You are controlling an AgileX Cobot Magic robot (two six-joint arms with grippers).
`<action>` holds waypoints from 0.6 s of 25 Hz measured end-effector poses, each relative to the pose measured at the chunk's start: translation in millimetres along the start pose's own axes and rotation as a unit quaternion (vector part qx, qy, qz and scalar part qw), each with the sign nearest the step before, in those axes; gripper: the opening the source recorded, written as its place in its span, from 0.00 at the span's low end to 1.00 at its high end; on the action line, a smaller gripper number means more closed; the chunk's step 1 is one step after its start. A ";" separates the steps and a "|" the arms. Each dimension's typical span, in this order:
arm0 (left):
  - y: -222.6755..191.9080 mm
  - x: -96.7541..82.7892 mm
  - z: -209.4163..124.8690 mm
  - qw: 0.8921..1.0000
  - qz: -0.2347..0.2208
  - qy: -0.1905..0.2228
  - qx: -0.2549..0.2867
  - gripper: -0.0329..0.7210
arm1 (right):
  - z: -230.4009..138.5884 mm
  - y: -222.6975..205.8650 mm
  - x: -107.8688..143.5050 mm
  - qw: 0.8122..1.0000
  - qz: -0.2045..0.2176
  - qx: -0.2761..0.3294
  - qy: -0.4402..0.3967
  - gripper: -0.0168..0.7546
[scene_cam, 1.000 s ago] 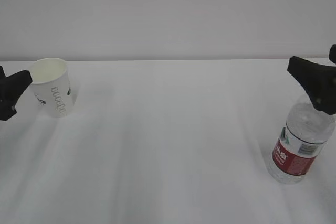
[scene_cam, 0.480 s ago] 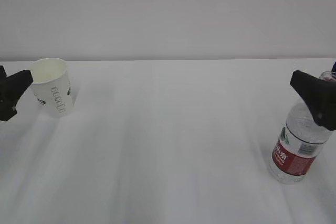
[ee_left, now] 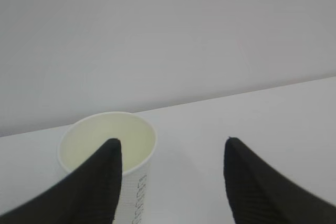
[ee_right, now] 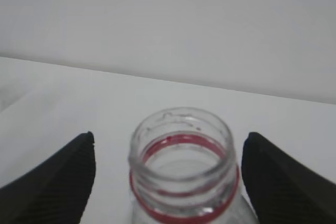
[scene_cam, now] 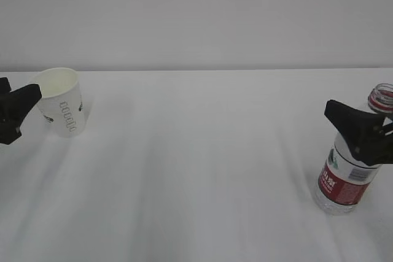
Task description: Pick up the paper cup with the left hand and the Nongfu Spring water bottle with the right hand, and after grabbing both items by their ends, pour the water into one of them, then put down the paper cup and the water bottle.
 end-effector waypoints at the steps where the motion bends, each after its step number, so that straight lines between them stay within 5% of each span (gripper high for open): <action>1: 0.0 0.0 0.0 1.000 0.000 0.000 0.000 0.64 | -0.9 -1.0 -0.2 1.000 0.000 -0.001 0.002 0.88; 10: 0.0 0.0 0.0 1.000 0.000 0.000 0.000 0.64 | -17.6 9.9 0.3 0.999 -0.024 -0.022 -0.022 0.88; 15: 0.0 -0.3 -0.1 1.000 -0.001 -0.001 0.000 0.64 | -41.7 17.9 2.1 0.999 -0.036 0.016 -0.038 0.88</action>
Point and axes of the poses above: a point on each arm's last joint axis where the gripper is mounted, y pointing back along that axis away from the gripper, x along the wrist's bending axis when the last joint is at zero, z = x × y, the point moved 5 cm from there along -y, pointing out along that axis toward the gripper, and after that the axes turned 7 degrees about y, right-handed, at the moved point
